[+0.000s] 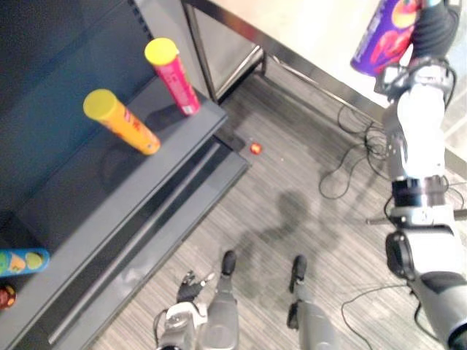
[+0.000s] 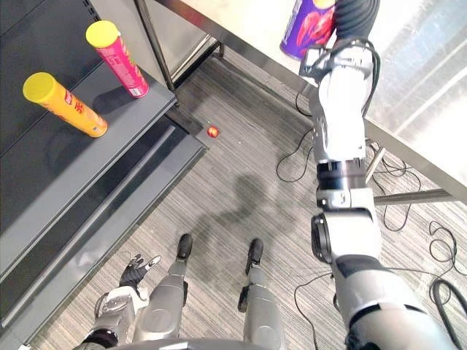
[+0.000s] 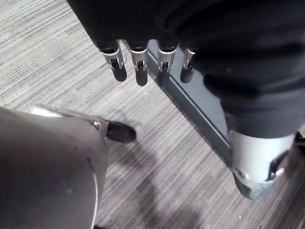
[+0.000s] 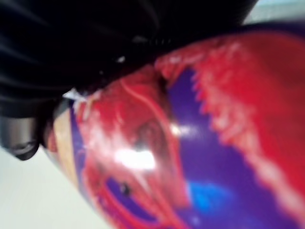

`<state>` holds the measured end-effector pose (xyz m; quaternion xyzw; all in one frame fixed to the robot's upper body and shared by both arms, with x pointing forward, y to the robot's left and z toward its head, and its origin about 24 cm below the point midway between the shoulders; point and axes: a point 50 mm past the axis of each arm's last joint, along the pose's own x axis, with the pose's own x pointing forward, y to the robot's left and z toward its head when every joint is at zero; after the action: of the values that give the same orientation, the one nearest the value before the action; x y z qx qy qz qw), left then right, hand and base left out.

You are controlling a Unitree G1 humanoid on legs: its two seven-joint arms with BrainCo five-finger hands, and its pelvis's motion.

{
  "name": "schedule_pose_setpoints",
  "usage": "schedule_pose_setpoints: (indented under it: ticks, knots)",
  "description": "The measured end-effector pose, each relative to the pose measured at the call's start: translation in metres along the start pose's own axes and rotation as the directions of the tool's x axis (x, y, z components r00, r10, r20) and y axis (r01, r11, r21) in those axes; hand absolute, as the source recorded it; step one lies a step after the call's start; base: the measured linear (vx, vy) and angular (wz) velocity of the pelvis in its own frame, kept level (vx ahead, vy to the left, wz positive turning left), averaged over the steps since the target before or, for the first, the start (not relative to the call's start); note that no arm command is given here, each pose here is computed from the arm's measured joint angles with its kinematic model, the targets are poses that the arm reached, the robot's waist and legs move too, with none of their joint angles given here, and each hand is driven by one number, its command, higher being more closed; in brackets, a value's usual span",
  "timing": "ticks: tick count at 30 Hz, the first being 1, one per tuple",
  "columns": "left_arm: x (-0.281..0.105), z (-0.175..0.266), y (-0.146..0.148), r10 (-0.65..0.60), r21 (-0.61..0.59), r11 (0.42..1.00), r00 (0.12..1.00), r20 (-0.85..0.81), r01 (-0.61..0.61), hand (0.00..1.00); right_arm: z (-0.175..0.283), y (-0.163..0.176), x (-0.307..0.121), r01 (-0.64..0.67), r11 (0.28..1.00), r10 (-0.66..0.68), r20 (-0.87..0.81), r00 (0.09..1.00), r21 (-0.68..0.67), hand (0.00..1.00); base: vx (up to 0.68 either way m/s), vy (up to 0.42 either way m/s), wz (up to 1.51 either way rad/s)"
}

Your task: Put the gum and the chips on the shelf.

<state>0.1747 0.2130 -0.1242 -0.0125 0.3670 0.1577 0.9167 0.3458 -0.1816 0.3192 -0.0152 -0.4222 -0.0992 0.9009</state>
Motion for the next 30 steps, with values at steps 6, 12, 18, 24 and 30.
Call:
schedule_pose_setpoints:
  ticks: [6, 12, 18, 24, 30]
  knots:
    - [-0.003, -0.008, 0.010, 0.024, 0.013, 1.000, 1.000, -0.020, -0.024, 0.00, -0.016, 0.015, -0.058, -0.144, 0.988, 0.146, -0.037, 0.989, 0.064, 1.00, 0.00, -0.011, -0.11]
    - [-0.009, -0.023, 0.018, 0.029, 0.037, 0.999, 0.998, -0.057, -0.027, 0.00, -0.029, 0.021, -0.117, -0.255, 0.958, 0.270, -0.114, 0.956, 0.131, 1.00, 0.00, 0.000, 0.00]
    - [-0.016, -0.037, 0.026, 0.050, 0.056, 0.997, 0.994, -0.096, -0.045, 0.00, -0.025, 0.015, -0.153, -0.300, 0.941, 0.322, -0.136, 0.937, 0.157, 1.00, 0.00, 0.000, 0.00]
    - [-0.021, -0.049, 0.034, 0.076, 0.051, 0.996, 0.988, -0.133, -0.070, 0.00, -0.021, 0.013, -0.180, -0.347, 0.919, 0.377, -0.168, 0.911, 0.186, 1.00, 0.00, 0.000, 0.00]
    - [-0.029, -0.064, 0.046, 0.120, 0.024, 0.993, 0.975, -0.186, -0.117, 0.00, -0.027, 0.006, -0.204, -0.308, 0.924, 0.361, -0.250, 0.898, 0.228, 1.00, 0.00, 0.000, 0.00]
